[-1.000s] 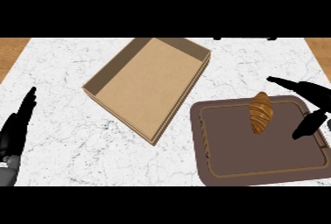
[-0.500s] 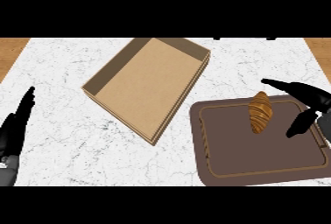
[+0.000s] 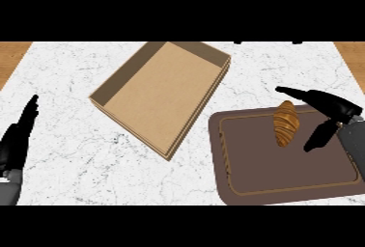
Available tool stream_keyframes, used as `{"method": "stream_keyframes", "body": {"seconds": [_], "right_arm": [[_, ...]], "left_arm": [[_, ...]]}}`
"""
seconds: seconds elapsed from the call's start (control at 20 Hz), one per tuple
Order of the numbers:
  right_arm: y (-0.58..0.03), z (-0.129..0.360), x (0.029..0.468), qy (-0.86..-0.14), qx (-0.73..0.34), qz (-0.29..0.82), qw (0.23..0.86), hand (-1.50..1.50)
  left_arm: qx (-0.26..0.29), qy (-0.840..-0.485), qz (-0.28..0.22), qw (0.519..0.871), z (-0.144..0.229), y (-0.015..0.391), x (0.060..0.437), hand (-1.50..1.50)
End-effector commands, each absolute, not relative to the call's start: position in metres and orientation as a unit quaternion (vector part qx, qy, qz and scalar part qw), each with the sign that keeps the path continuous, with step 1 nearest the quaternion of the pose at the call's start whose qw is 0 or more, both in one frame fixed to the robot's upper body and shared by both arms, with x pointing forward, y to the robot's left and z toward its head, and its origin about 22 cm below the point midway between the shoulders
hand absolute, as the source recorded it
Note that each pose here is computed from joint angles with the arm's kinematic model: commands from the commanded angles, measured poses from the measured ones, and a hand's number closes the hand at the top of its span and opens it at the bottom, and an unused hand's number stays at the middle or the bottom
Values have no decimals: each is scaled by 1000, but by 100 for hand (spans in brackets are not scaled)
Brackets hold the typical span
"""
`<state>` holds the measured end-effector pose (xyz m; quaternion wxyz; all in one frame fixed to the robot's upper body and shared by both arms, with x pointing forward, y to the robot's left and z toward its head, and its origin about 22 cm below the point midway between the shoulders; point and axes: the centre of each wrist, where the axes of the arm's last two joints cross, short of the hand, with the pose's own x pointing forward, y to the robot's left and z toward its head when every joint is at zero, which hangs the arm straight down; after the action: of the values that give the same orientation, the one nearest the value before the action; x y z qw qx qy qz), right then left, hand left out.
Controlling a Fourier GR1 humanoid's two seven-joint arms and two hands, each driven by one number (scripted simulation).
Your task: Pick the croissant from the tray and place it in the cardboard box
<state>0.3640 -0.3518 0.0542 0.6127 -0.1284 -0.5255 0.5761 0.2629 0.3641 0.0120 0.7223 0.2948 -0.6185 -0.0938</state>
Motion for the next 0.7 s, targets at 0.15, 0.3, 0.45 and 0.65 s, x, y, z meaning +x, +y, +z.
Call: {"method": "stream_keyframes", "body": {"seconds": [0.15, 0.3, 0.45, 0.65], "right_arm": [[-344, 67, 364, -533, -109, 586, 600, -150], [-334, 72, 354, -503, -126, 598, 611, -150], [-325, 61, 365, -475, -145, 615, 612, -150], [-301, 48, 361, -462, -155, 599, 635, -150]], "left_arm": [[292, -620, -104, 720, 6, 369, 259, 0], [291, -620, -96, 722, 18, 366, 259, 0], [298, -620, -92, 720, 2, 341, 268, 0], [292, -615, -104, 725, 25, 362, 249, 0]]}}
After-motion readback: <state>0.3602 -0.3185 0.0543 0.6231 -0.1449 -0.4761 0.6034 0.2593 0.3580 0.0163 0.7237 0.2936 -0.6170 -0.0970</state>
